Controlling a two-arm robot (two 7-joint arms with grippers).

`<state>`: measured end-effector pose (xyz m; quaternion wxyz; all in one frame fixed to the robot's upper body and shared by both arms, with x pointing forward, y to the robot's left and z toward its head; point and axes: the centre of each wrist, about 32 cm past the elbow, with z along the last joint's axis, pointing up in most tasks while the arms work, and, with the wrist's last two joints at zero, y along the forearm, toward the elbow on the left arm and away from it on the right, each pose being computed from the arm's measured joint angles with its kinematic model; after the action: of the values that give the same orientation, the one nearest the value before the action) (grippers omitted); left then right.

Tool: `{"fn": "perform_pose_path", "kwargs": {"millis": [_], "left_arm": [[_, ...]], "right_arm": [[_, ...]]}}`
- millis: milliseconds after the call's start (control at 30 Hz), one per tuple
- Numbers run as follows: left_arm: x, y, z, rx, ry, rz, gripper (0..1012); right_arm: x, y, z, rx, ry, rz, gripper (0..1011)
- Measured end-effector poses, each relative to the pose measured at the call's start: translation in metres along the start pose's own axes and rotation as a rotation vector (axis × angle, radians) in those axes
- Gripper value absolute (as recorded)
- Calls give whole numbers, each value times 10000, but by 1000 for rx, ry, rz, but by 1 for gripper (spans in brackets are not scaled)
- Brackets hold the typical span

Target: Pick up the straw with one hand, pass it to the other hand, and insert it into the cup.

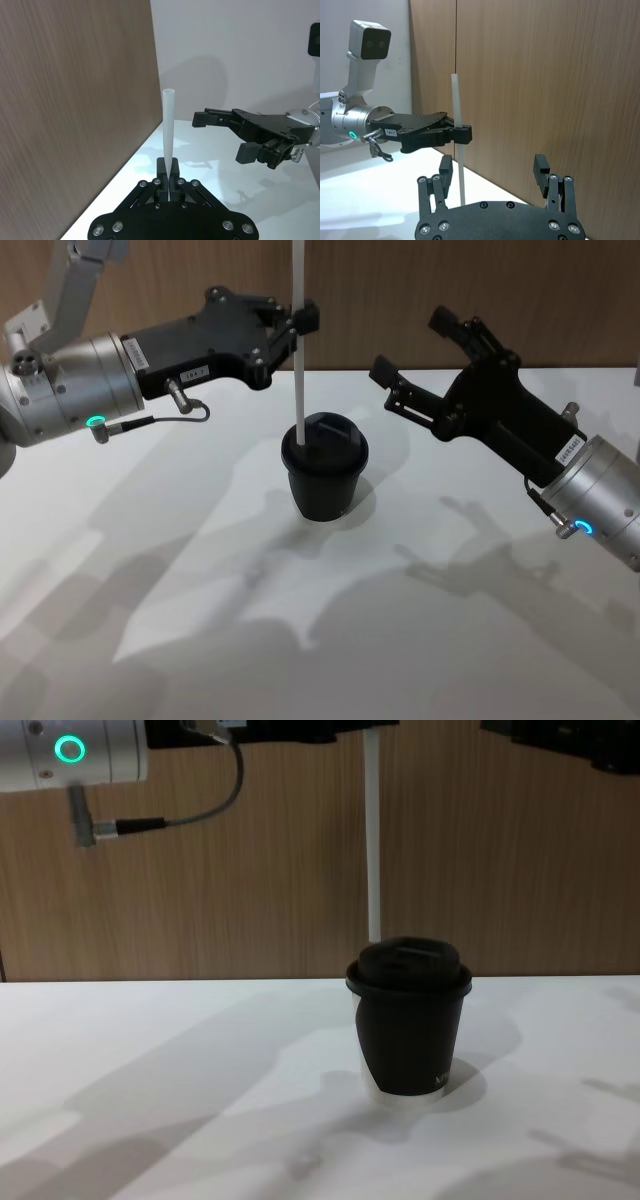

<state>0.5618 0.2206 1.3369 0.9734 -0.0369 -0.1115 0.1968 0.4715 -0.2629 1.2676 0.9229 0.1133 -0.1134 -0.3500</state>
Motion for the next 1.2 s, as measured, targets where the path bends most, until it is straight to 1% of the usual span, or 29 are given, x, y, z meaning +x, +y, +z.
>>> {"fn": "perform_pose_path", "kwargs": {"millis": [133, 633, 1200], "left_arm": [[11, -20, -24, 6, 8, -3, 15], [42, -77, -79, 13, 25, -10, 15], [89, -146, -141, 15, 31, -18, 16]], "right_arm": [[0, 0, 0, 0, 0, 0, 1001], [0, 0, 0, 0, 0, 0, 1001], [0, 0, 0, 0, 0, 0, 1001]]}}
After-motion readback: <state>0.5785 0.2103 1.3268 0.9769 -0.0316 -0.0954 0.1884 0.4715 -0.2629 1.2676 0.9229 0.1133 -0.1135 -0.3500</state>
